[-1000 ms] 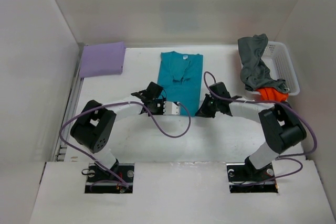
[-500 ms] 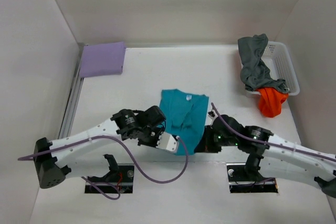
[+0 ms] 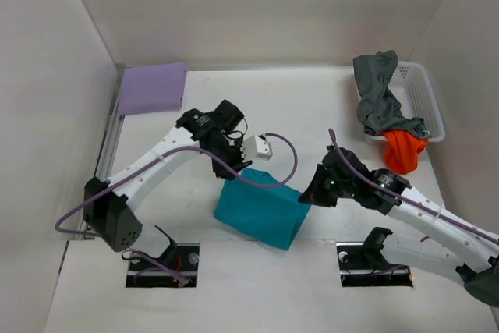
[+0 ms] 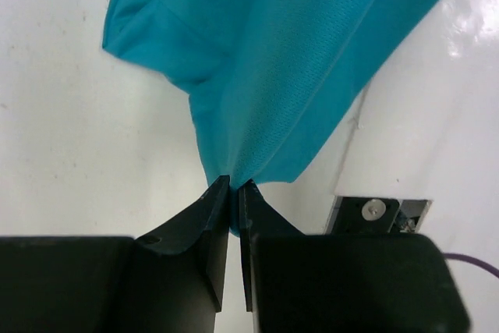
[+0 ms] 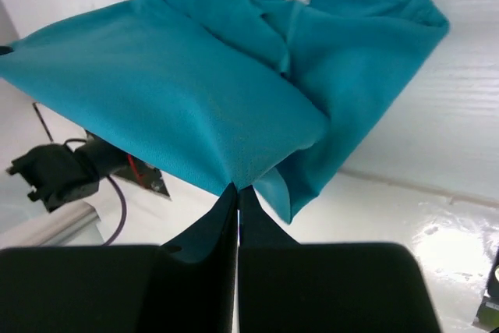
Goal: Fold and stack the t-shirts
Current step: Grab one side of the 2/3 rectangular tshirt with both arms, then fold the long partially folded tshirt into a neat square
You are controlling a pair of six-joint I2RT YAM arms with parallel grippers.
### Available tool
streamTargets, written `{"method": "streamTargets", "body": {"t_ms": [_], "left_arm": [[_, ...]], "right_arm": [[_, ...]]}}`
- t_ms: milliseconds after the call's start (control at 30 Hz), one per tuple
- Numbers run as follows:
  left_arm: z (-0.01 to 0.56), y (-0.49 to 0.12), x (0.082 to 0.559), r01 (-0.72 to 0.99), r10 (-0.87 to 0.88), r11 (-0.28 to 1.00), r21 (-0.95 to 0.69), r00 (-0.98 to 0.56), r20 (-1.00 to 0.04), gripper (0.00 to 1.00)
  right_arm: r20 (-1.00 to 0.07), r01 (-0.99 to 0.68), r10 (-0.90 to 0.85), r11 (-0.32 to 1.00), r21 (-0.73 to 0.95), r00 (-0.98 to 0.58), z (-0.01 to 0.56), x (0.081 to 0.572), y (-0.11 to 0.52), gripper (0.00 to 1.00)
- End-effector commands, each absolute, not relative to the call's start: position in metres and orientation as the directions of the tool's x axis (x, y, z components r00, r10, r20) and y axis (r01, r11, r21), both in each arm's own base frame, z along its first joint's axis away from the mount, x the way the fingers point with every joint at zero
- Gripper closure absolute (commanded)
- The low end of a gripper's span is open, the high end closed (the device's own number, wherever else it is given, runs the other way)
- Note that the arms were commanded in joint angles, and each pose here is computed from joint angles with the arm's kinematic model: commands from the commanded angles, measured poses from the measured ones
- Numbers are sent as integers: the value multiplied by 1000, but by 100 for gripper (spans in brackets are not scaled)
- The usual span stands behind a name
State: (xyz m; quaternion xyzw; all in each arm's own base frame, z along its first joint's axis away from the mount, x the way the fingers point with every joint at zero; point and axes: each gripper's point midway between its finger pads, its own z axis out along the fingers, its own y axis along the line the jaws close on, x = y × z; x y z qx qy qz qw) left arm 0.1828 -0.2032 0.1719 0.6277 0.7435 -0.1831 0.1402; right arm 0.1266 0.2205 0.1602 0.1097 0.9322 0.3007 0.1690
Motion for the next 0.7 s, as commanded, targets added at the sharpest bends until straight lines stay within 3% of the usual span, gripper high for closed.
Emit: {"method": "streamTargets", "body": {"t_ms": [0,367,667], "left_arm": [[168,-229,203,988,848,126,-87,-153,-507,93],[141,-252,243,989,854,122,-86,-149,-499,92],[124,-273,270,985,840,156,-78,-174,-514,91]], "right_arm": [[-245,72,274,789,610,-930,153,131,217,100],[-184,169,348,771,614,-919,128,127,205,100],[-191,232,448,728,645,-873,104,171,200,96]]}}
